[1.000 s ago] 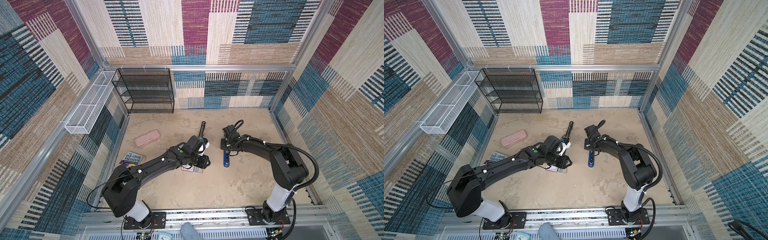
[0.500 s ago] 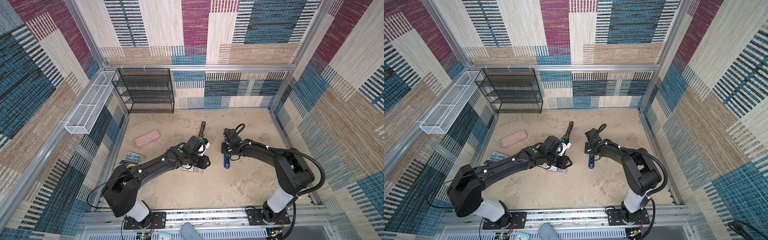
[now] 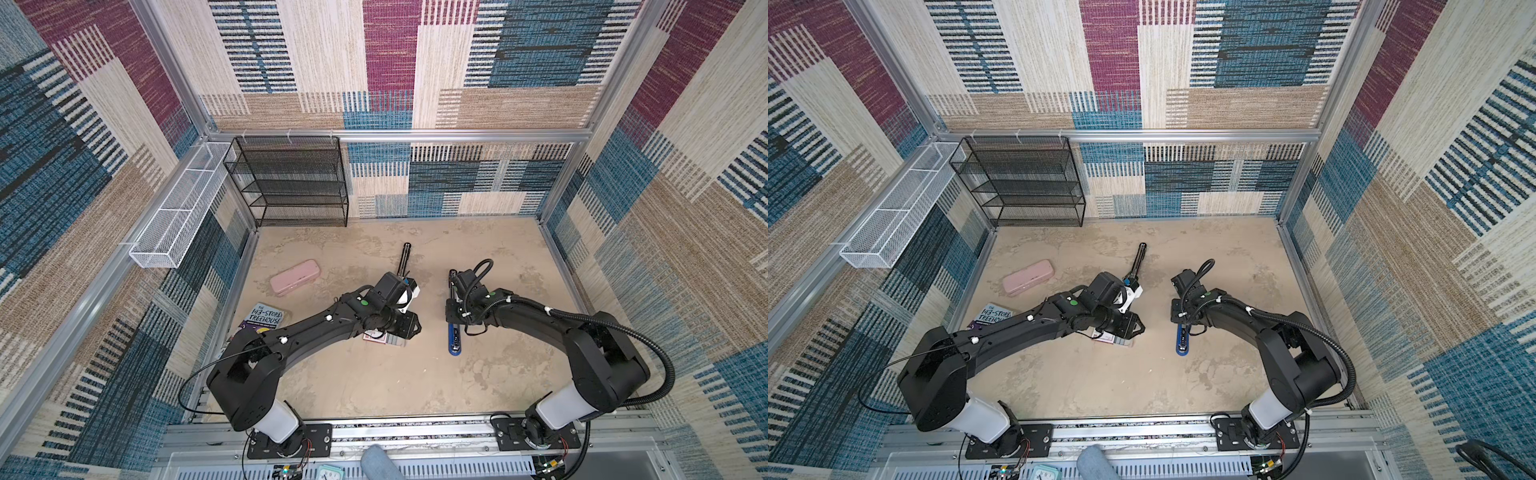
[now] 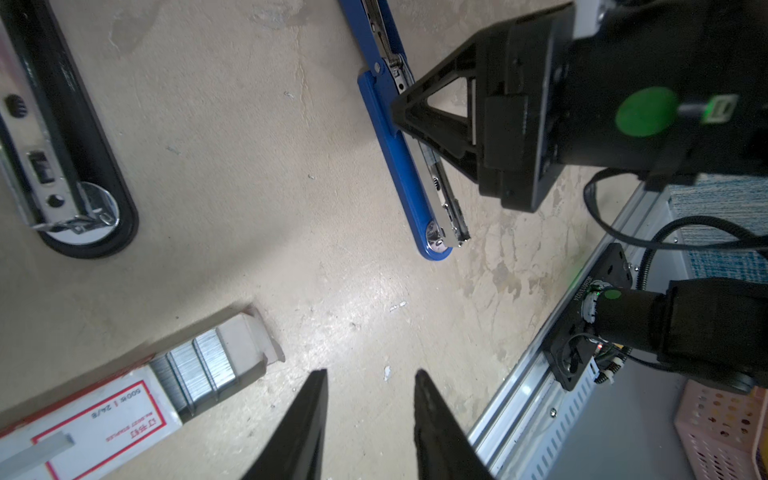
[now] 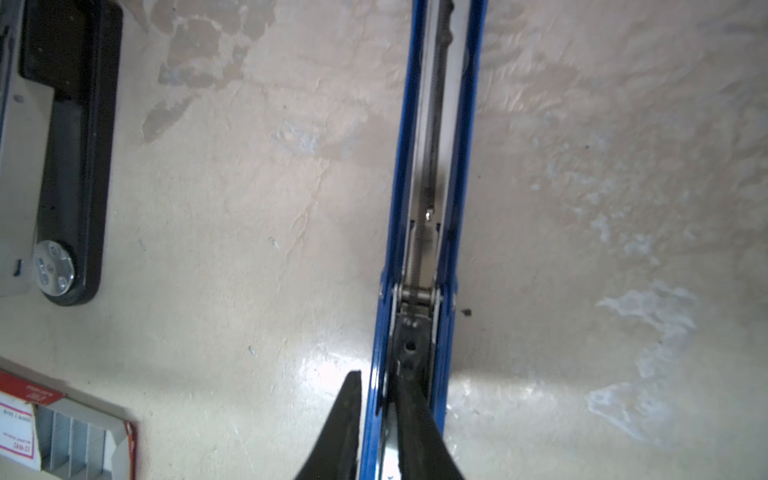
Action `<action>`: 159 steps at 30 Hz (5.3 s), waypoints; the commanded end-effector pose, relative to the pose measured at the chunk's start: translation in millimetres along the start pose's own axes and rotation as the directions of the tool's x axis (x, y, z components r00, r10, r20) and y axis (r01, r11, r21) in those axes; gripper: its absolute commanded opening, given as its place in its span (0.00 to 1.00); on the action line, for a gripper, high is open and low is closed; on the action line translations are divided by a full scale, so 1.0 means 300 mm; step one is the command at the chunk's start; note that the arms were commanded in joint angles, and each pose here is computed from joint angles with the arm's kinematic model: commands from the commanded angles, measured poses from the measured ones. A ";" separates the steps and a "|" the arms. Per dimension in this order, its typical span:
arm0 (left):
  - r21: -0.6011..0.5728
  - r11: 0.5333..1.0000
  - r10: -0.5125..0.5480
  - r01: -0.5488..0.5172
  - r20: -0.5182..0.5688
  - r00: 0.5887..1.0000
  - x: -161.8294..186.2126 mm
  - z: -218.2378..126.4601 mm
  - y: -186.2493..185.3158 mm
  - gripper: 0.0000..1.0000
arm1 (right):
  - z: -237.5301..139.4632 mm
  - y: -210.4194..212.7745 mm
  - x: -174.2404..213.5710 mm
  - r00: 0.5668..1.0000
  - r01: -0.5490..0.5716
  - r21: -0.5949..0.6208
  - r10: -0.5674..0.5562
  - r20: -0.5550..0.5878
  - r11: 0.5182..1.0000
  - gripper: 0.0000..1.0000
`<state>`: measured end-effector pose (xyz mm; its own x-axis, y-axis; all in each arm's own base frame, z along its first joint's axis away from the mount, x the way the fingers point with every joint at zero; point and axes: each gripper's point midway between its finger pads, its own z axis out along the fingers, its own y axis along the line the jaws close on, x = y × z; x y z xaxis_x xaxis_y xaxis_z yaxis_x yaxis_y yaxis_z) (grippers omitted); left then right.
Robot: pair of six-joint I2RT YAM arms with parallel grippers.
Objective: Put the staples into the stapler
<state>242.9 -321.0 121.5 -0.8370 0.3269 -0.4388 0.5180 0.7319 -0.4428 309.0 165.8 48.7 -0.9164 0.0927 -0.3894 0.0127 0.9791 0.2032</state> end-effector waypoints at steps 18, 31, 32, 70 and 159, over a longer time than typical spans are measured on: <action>0.029 0.999 0.024 -0.023 -0.007 1.000 -0.011 0.003 -0.024 0.39 | -0.123 -0.103 0.087 0.998 -0.060 0.038 0.059 0.022 0.997 0.27; 0.010 1.000 0.022 -0.022 -0.004 1.000 -0.022 0.016 -0.014 0.39 | -0.069 -0.009 0.229 0.995 -0.055 -0.164 0.040 -0.092 0.985 0.18; 0.004 1.000 0.017 -0.017 0.001 1.000 -0.026 0.015 -0.010 0.39 | -0.062 0.008 0.225 0.995 -0.056 -0.186 0.040 -0.094 0.981 0.17; -0.059 0.987 0.147 -0.147 -0.016 0.989 -0.153 0.109 0.045 0.56 | -0.193 -0.123 -0.144 0.943 -0.182 -0.345 0.263 0.204 0.921 0.54; -0.127 0.901 0.411 -0.416 -0.065 0.910 -0.341 0.437 -0.052 0.41 | 0.011 -0.155 -0.302 0.833 -0.269 -0.866 0.553 0.010 0.421 0.48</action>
<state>340.6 -450.2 59.5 -0.5595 0.6496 -0.5148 0.8029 0.5789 -0.1423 391.6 110.7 59.8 -0.7554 0.6331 -0.1690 -0.0251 0.2297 0.9729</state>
